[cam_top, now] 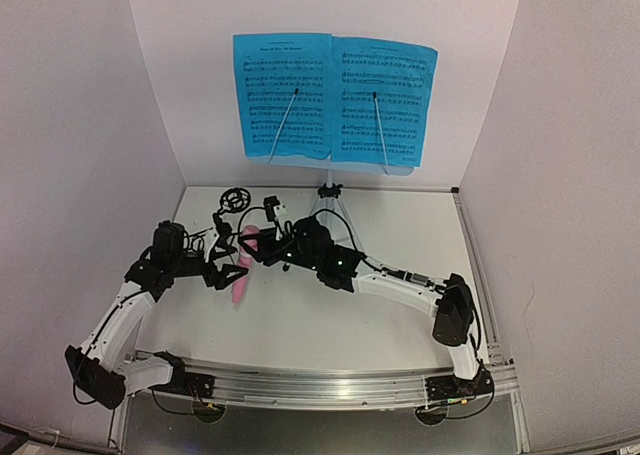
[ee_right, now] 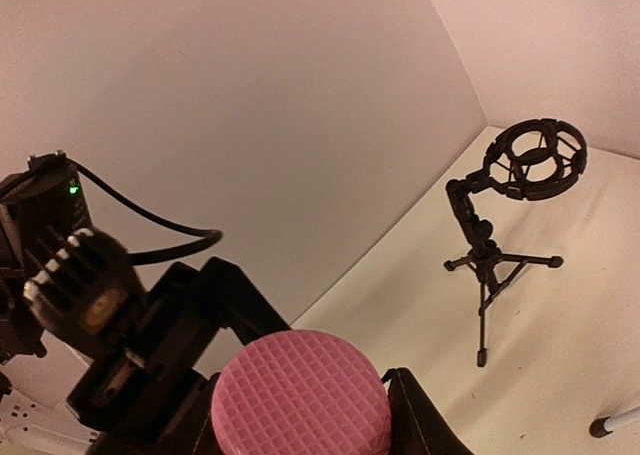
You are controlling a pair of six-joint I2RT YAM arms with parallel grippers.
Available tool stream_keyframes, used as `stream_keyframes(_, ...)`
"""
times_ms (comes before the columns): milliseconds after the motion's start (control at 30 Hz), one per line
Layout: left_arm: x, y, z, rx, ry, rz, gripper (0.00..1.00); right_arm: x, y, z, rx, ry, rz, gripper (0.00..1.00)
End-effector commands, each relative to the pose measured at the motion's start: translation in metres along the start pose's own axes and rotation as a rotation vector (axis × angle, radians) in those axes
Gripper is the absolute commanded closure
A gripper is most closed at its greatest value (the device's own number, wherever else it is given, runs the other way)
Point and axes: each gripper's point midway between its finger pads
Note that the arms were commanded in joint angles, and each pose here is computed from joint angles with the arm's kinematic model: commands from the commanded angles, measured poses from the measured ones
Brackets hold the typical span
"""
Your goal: Pack up the instrument practice props
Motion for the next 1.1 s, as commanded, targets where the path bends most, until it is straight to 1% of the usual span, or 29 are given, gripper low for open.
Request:
stream_keyframes(0,0.008,0.014,-0.001,-0.096,-0.006,0.059,0.2,0.0,0.043,0.02,0.061,-0.057,0.16,1.0)
stream_keyframes(67,0.011,0.013,-0.002,-0.092,-0.004,0.048,0.28,0.001,0.043,0.019,0.067,-0.058,0.162,1.0)
stream_keyframes(233,0.014,0.01,-0.002,-0.081,-0.005,0.013,0.58,0.002,0.04,0.019,0.073,-0.063,0.156,1.0)
stream_keyframes(267,0.014,0.009,-0.002,-0.082,-0.007,0.006,0.68,0.002,0.039,0.019,0.076,-0.064,0.156,1.0)
stream_keyframes(300,0.015,0.009,-0.002,-0.09,-0.008,0.003,0.81,0.003,0.039,0.018,0.079,-0.061,0.157,1.0)
stream_keyframes(333,0.015,0.01,-0.003,-0.101,-0.004,0.011,0.92,0.003,0.04,0.018,0.082,-0.06,0.158,1.0)
stream_keyframes(367,0.015,0.011,-0.004,-0.114,0.003,0.019,0.97,0.003,0.039,0.017,0.083,-0.059,0.157,1.0)
stream_keyframes(400,0.014,0.013,-0.005,-0.128,0.011,0.029,1.0,0.003,0.038,0.016,0.084,-0.057,0.154,1.0)
stream_keyframes(433,0.014,0.014,-0.007,-0.148,0.022,0.042,1.0,0.003,0.036,0.016,0.084,-0.057,0.148,1.0)
stream_keyframes(467,0.013,0.017,-0.009,-0.17,0.033,0.062,1.0,0.003,0.034,0.015,0.081,-0.059,0.142,0.97)
stream_keyframes(500,0.012,0.02,-0.012,-0.193,0.044,0.087,1.0,0.003,0.032,0.014,0.078,-0.06,0.134,0.86)
stream_keyframes(567,0.008,0.029,-0.02,-0.274,0.079,0.155,1.0,0.0,0.027,0.015,0.069,-0.073,0.11,0.56)
stream_keyframes(600,0.004,0.036,-0.029,-0.33,0.114,0.212,1.0,-0.003,0.025,0.015,0.064,-0.079,0.097,0.35)
stream_keyframes(633,0.0,0.044,-0.039,-0.377,0.154,0.268,1.0,-0.006,0.022,0.017,0.058,-0.091,0.079,0.22)
stream_keyframes(667,-0.006,0.052,-0.05,-0.419,0.194,0.324,1.0,-0.01,0.018,0.018,0.051,-0.104,0.059,0.12)
stream_keyframes(767,-0.027,0.073,-0.091,-0.496,0.342,0.463,1.0,-0.024,0.009,0.02,0.014,-0.122,0.002,0.08)
stream_keyframes(833,-0.04,0.089,-0.116,-0.494,0.428,0.508,1.0,-0.031,0.002,0.015,-0.011,-0.114,-0.039,0.07)
stream_keyframes(900,-0.058,0.111,-0.152,-0.508,0.549,0.561,1.0,-0.038,-0.005,0.008,-0.026,-0.1,-0.076,0.06)
stream_keyframes(967,-0.076,0.126,-0.187,-0.552,0.652,0.588,1.0,-0.044,-0.006,0.003,-0.041,-0.091,-0.086,0.05)
stream_keyframes(1067,-0.078,0.13,-0.232,-0.59,0.784,0.56,1.0,-0.048,-0.008,-0.004,-0.055,-0.074,-0.095,0.05)
Point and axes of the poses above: each gripper's point midway between its finger pads, its own x axis out along the fingers, its own y axis along the line the jaws close on, z = x × y, and after that the axes turned 13 degrees about x, right-handed
